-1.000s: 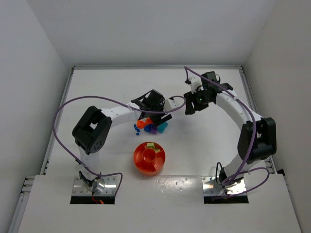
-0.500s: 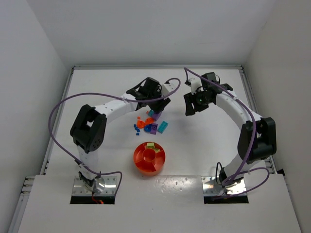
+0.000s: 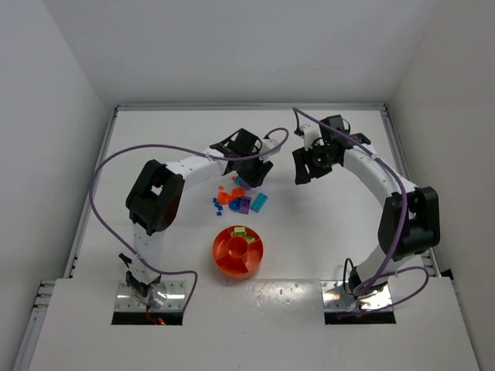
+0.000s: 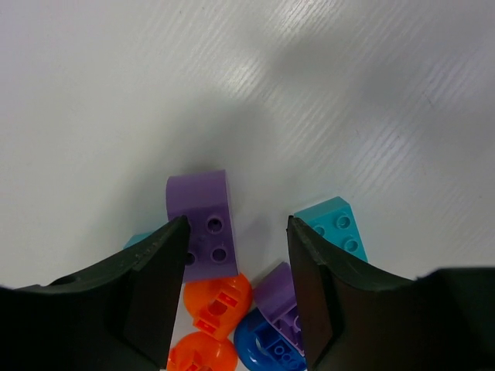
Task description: Sort the legos into containers by color
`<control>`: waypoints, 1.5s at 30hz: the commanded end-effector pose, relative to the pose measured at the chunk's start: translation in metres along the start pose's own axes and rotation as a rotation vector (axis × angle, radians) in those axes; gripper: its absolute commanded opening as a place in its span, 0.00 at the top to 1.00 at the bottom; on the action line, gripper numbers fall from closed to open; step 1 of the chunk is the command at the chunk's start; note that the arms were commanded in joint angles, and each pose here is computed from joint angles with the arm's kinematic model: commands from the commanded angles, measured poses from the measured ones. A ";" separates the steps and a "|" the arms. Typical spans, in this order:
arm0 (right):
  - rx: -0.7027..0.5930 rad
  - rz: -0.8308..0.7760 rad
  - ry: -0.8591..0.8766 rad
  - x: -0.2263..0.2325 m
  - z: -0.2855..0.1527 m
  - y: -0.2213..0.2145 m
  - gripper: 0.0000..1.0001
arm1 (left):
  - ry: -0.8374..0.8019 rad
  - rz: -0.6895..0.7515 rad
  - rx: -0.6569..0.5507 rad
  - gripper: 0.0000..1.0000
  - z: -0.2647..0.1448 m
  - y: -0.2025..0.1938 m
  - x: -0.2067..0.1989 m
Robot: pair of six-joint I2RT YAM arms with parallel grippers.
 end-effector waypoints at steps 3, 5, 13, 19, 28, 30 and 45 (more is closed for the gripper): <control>-0.022 -0.010 0.006 -0.002 0.000 0.005 0.42 | 0.010 -0.041 0.016 0.41 0.003 0.000 0.004; -0.022 -0.010 0.006 -0.002 0.000 0.005 0.42 | 0.010 -0.041 0.016 0.41 0.003 0.000 0.004; -0.013 -0.016 0.008 -0.002 0.001 0.002 0.41 | 0.026 0.005 -0.081 0.36 -0.025 0.027 0.003; -0.016 -0.016 0.017 -0.001 0.001 0.002 0.41 | 0.048 0.019 -0.149 0.36 -0.049 0.044 0.002; -0.007 -0.013 0.019 -0.003 0.005 0.003 0.41 | 0.132 0.006 -0.154 0.38 -0.050 0.041 0.008; -0.016 -0.016 0.017 -0.003 0.003 0.006 0.41 | 0.141 0.000 -0.119 0.36 -0.039 0.035 0.011; -0.011 -0.007 -0.002 -0.005 0.005 0.007 0.27 | 0.140 -0.083 -0.031 0.24 -0.007 0.018 0.026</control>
Point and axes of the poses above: each gripper's point midway between its finger pads, its own z axis out along the fingers, its own x axis along the line the jaws close on, y = z × x, the point moved 9 cm from there along -z, back along the fingers, and after that the axes turned 2 degrees about -z, right-handed, at the moved point
